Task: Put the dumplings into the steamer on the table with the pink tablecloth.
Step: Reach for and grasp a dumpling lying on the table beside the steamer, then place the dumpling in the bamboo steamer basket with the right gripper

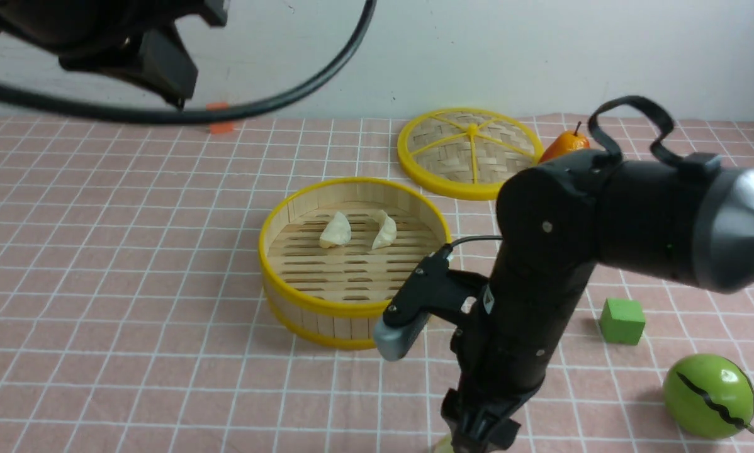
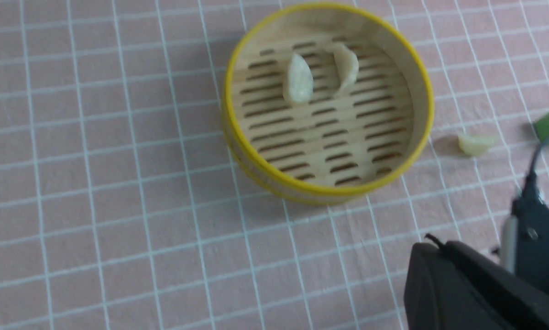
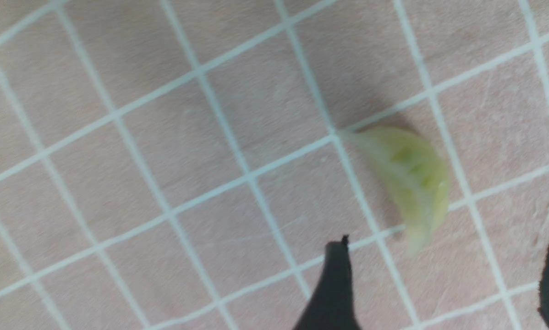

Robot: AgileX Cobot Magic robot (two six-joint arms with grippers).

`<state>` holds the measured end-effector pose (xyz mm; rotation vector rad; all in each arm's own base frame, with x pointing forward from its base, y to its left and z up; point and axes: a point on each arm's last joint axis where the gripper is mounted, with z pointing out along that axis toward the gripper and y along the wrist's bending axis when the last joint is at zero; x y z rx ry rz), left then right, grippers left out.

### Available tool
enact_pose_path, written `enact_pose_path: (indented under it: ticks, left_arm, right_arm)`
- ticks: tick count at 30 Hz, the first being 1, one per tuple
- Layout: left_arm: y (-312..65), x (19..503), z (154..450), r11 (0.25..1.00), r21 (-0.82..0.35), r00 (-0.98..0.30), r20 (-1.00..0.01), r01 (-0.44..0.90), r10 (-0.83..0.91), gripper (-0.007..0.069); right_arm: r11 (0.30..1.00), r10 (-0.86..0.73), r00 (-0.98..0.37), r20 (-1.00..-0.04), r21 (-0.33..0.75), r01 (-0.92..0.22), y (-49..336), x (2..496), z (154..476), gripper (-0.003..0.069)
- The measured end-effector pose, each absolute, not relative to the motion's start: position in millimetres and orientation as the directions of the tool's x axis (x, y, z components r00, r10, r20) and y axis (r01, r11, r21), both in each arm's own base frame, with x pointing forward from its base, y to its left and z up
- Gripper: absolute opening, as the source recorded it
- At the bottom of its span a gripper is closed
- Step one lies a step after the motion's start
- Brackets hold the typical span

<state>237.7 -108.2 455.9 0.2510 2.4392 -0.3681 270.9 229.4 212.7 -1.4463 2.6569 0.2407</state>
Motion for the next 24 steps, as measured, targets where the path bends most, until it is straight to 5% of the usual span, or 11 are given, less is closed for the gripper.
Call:
enact_pose_path:
  ticks: [4,9,12,18,24]
  left_arm:
    - [-102,211,448,0.926,-0.226,-0.781,-0.616,0.303,0.106,-0.0014]
    - [-91,179,438,0.916,-0.242,-0.783,-0.612,0.321,0.113,-0.0014]
    - [-81,156,431,0.915,-0.240,-0.782,-0.613,0.323,0.115,-0.0014]
    - [-68,130,423,0.918,-0.226,-0.767,-0.631,0.325,0.116,-0.0014]
    - [-58,108,421,0.919,-0.218,-0.742,-0.661,0.329,0.109,-0.0014]
  right_arm:
    - [0.518,-0.836,-0.523,-0.166,0.072,-0.852,235,280,191,0.0658]
    - [0.422,-0.893,-0.426,-0.143,0.059,-0.904,244,283,164,0.0638]
    - [0.348,-0.930,-0.348,-0.121,0.020,-0.937,247,285,159,0.0524]
    - [0.342,-0.932,-0.341,-0.119,0.011,-0.940,248,287,160,0.0198]
    - [0.374,-0.924,-0.377,-0.058,0.059,-0.926,254,293,172,0.0213]
